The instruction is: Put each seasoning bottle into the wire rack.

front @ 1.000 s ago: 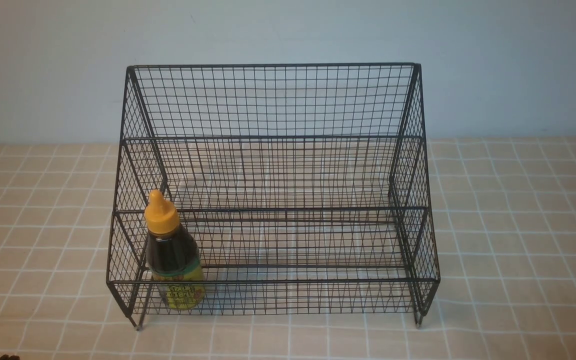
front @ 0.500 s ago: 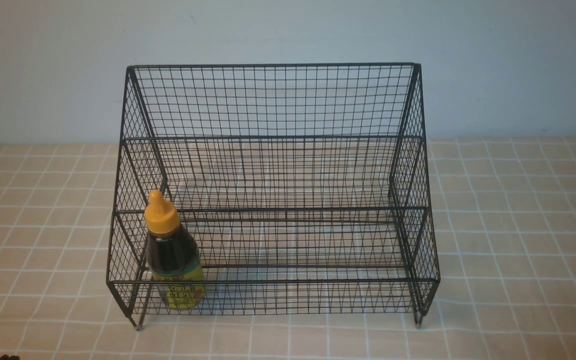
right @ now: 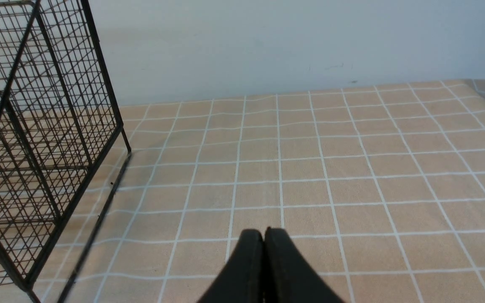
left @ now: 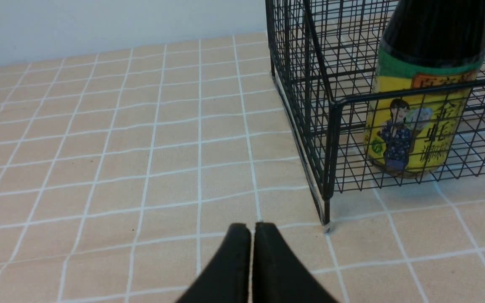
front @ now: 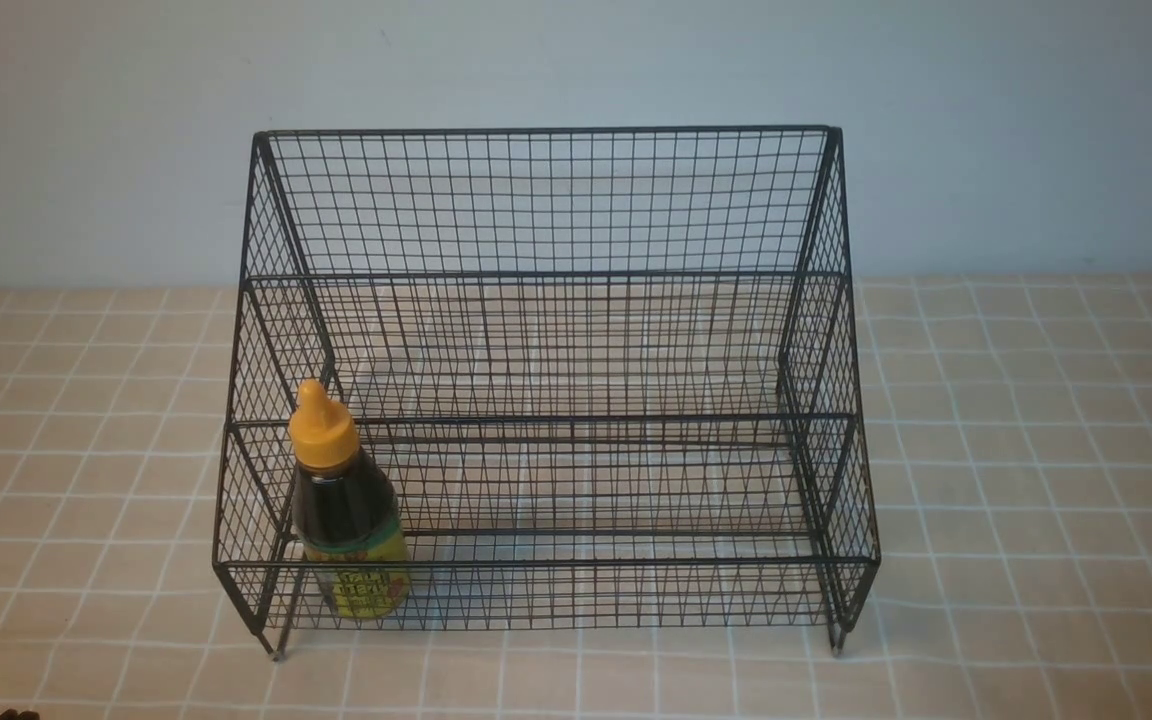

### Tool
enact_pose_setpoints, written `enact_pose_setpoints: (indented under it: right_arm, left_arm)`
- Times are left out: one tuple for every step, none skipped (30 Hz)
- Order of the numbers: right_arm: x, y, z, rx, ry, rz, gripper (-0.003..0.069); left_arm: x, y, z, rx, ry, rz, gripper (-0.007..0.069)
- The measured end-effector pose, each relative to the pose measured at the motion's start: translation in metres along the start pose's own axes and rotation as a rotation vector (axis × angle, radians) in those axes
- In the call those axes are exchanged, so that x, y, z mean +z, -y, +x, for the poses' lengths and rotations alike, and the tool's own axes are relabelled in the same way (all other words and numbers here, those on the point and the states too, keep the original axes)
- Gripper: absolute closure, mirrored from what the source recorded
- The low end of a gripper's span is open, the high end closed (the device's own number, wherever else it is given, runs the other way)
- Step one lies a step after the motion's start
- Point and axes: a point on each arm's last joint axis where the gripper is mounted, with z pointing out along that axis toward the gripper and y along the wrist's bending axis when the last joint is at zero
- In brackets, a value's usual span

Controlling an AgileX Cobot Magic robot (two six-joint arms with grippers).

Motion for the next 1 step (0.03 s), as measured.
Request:
enact_pose_setpoints:
  right_arm:
    - [0.0000, 0.0000, 0.0000, 0.000, 0.000, 0.000, 0.0671]
  left_arm:
    - [0.0000, 0.0000, 0.0000, 0.000, 0.000, 0.000, 0.0632]
